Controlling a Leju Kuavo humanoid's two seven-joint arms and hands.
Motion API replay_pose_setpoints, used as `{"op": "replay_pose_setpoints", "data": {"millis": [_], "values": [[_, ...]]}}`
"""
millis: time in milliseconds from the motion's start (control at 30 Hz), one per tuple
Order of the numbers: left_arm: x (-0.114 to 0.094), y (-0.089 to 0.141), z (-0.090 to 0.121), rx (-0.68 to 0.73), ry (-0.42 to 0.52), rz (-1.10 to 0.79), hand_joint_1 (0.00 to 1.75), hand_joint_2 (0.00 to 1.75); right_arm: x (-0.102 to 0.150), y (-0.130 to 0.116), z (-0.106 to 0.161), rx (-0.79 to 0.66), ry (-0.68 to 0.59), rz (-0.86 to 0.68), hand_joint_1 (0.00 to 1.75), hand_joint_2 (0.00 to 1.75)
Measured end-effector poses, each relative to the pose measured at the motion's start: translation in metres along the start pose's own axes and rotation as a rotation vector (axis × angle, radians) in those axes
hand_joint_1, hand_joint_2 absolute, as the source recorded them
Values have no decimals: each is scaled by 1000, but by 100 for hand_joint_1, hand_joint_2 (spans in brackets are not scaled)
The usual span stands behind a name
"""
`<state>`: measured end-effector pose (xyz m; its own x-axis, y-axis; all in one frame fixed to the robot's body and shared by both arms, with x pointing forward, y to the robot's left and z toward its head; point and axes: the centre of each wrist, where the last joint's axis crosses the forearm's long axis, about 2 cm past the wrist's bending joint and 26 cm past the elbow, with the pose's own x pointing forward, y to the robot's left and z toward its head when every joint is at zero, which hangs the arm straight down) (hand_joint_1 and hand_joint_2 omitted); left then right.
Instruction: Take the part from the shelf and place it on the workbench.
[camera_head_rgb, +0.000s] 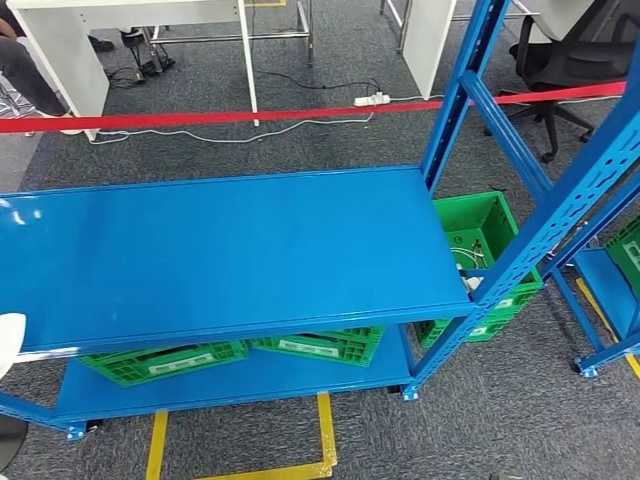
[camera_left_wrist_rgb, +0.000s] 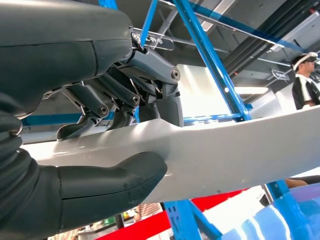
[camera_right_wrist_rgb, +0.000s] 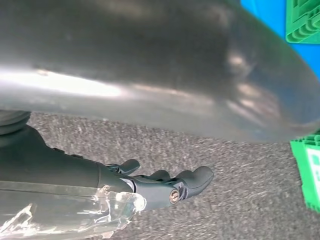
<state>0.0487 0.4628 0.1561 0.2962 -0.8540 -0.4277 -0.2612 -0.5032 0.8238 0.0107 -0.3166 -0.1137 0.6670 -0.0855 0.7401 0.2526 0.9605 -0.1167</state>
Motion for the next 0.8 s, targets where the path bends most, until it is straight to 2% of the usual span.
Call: {"op": "replay_pose_setpoints", "data": {"millis": [800], "values": [[1, 0, -1, -9, 8, 12, 175, 175, 1, -2, -1, -10, -4, 13, 0, 0]]}}
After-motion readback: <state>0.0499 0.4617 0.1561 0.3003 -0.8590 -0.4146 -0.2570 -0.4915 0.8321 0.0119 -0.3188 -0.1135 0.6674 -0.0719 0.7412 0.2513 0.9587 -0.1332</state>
